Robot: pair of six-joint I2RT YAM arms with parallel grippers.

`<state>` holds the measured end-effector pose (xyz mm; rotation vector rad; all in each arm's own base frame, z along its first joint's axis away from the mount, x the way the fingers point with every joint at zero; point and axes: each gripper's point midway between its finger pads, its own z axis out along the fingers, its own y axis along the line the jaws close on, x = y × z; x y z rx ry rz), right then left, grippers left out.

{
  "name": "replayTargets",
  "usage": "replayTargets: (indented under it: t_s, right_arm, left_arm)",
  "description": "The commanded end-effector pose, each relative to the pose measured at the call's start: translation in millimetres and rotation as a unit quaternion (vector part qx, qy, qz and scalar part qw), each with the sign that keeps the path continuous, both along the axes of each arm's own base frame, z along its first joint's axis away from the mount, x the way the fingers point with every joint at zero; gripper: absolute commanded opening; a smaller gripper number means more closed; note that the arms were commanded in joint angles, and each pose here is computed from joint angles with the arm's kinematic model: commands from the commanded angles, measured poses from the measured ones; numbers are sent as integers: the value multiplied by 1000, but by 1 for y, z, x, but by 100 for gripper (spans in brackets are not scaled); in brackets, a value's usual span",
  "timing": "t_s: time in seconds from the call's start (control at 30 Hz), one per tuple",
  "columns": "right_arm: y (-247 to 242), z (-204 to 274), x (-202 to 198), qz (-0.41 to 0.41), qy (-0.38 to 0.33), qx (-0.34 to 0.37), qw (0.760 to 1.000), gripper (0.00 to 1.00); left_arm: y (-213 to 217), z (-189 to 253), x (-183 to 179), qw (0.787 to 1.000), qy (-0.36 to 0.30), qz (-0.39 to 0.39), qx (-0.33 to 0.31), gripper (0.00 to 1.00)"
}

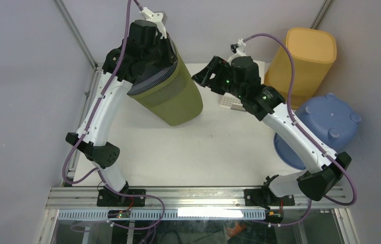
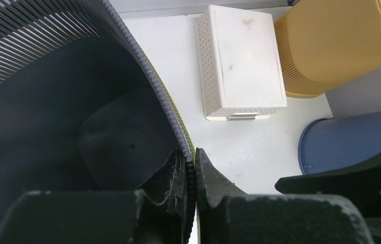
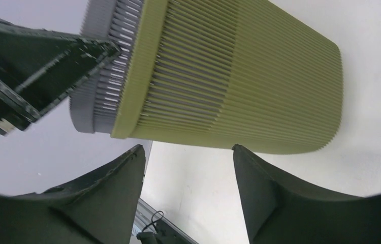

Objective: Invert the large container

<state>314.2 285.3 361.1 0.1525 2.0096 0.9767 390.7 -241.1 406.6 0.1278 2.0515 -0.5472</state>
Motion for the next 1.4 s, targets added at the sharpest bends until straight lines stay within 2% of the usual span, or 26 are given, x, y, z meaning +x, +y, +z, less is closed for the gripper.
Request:
replayTargets:
  t_s: [0.0,0.3,0.6,0.87,1.1,1.37]
  right_arm:
    - [20,57,6,12,-53,62,997,66]
    - [46,57,27,17,-49,57,997,58]
    - [65,49,34,28,-36,48,998,56]
    - [57,3,46,-18,19,-6,1000,54]
    - [41,-53,36,-46,76,-29,996,53]
    - [38,-95,30,-61,124,-28,990,51]
  left_arm:
    - [-3,78,-20,992,-94,-22,-78,0]
    - [-10,75,-25,992,-84,-42,-86,0]
    - [-13,70,-28,992,-78,-47,-91,0]
    - [-27,77,-40,988,-82,-88,-93,0]
    - [-34,123,-61,979,-140,-101,-109,0]
    - [-32,171,-83,962,-201,-117,-143,0]
